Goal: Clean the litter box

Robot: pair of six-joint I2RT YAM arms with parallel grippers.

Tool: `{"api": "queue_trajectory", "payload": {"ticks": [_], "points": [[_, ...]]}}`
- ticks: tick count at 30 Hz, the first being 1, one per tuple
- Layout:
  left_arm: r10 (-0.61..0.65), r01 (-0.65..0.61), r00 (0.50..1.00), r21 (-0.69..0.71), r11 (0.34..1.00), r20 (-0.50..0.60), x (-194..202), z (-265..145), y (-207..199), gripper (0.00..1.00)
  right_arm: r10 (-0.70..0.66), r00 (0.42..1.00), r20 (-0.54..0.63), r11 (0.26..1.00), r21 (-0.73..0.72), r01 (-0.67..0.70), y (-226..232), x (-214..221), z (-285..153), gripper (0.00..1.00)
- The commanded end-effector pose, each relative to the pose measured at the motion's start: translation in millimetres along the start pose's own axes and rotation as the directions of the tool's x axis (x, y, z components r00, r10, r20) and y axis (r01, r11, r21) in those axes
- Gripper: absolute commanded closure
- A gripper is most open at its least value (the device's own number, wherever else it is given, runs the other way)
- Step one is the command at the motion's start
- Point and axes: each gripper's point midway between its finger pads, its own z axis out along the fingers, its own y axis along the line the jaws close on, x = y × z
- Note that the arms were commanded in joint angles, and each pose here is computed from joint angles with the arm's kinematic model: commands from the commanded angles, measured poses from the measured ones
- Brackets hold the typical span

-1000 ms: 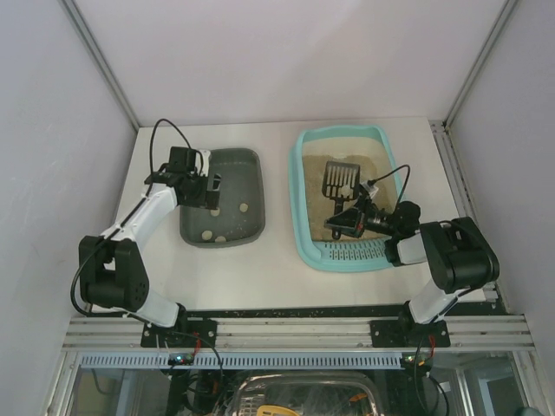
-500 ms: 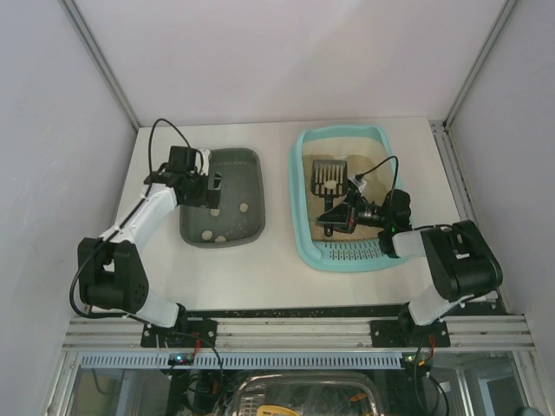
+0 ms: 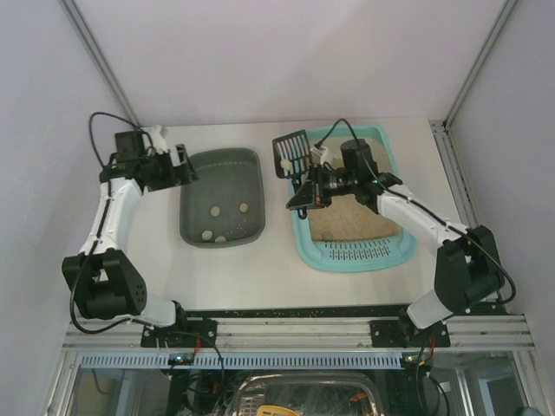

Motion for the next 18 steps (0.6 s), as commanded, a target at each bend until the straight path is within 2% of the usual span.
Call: {"api": "queue_trajectory", "payload": {"ticks": [1, 5, 7, 9, 11, 13, 17, 18], "points": [[-0.245, 0.237, 0.96, 0.077, 0.969, 0.132, -43, -29, 14, 0.0, -0.054, 0.988, -0.146, 0.971, 0.222, 0.086, -25, 20, 22, 1.0], [-0.333, 0.332, 0.931, 0.037, 0.943, 0.15, -39, -33, 35, 0.0, -0.076, 0.973, -0.218, 0.94, 0.311, 0.143, -31, 23, 57, 1.0], [-0.377, 0.377, 0.915, 0.032, 0.926, 0.141, -32, -35, 40, 0.0, -0.117, 0.969, -0.218, 0.901, 0.387, 0.195, -31, 18, 71, 1.0], [-0.445, 0.441, 0.887, 0.057, 0.896, 0.126, -23, -38, 43, 0.0, -0.173, 0.958, -0.227, 0.83, 0.491, 0.266, -35, 14, 83, 1.0], [-0.491, 0.486, 0.863, 0.07, 0.871, 0.121, -16, -39, 43, 0.0, -0.233, 0.94, -0.251, 0.736, 0.586, 0.339, -40, 9, 91, 1.0], [-0.489, 0.485, 0.862, 0.063, 0.872, 0.132, -9, -41, 44, 0.0, -0.292, 0.914, -0.28, 0.63, 0.663, 0.405, -44, 2, 98, 1.0], [-0.483, 0.491, 0.857, -0.001, 0.871, 0.178, -4, -42, 55, 0.0, -0.411, 0.83, -0.377, 0.375, 0.76, 0.531, -48, -15, 113, 1.0], [-0.486, 0.497, 0.854, -0.016, 0.868, 0.183, -3, -42, 58, 0.0, -0.451, 0.8, -0.395, 0.286, 0.785, 0.549, -45, -26, 114, 1.0]]}}
